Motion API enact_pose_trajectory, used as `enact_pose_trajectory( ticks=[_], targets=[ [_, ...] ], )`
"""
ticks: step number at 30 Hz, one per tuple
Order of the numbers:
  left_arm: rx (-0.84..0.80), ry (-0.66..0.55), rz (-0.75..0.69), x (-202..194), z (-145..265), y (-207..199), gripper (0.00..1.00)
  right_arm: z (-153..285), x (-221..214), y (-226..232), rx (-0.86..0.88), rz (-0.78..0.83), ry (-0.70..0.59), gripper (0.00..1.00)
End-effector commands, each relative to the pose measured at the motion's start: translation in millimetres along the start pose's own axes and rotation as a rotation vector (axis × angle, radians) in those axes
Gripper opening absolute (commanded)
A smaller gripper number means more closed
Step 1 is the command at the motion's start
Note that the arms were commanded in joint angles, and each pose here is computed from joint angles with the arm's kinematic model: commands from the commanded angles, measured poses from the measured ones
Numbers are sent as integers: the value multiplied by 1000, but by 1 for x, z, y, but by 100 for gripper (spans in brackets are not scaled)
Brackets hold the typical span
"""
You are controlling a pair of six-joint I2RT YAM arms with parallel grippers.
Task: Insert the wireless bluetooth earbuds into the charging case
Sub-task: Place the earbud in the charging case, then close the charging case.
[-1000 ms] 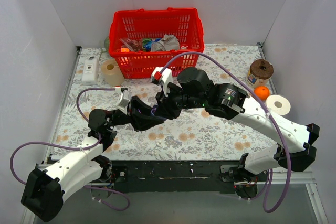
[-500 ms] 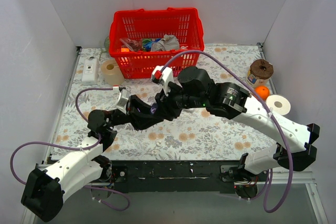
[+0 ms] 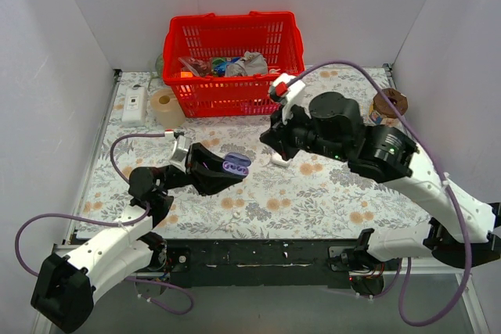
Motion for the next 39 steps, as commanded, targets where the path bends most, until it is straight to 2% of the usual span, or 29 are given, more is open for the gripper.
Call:
enact_pose_trajectory(
  ticks=[1, 10, 19, 28, 36, 39],
  targets=[
    [-22, -41, -43, 8, 2, -8, 0, -35, -27, -11, -82, -11, 105, 1],
    [-60, -34, -41, 10, 1, -11, 0, -60, -32, 0, 41, -7, 142, 1],
    [-57, -31, -35, 10, -1, -9, 0, -54, -37, 12, 191, 8, 128, 1],
    [-27, -28, -25, 10, -4, -2, 0, -49, -46, 14, 221, 5, 137, 1],
    [8, -21, 3, 9, -7, 6, 0, -45, -55, 11, 199, -7, 133, 1],
    [91, -18, 51, 8, -8, 13, 0, -42, -58, -6, -6, -48, 109, 1]
  ],
)
Point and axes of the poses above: each gripper's point midway between its finger pads, its own z axis back along the fingers, its own y axis along the line the jaws close on, x = y × z, the point moved 9 cm from there along z, back along the fingers, and after that the axes turned 5 degrees about -z, right-handed, at the moved point
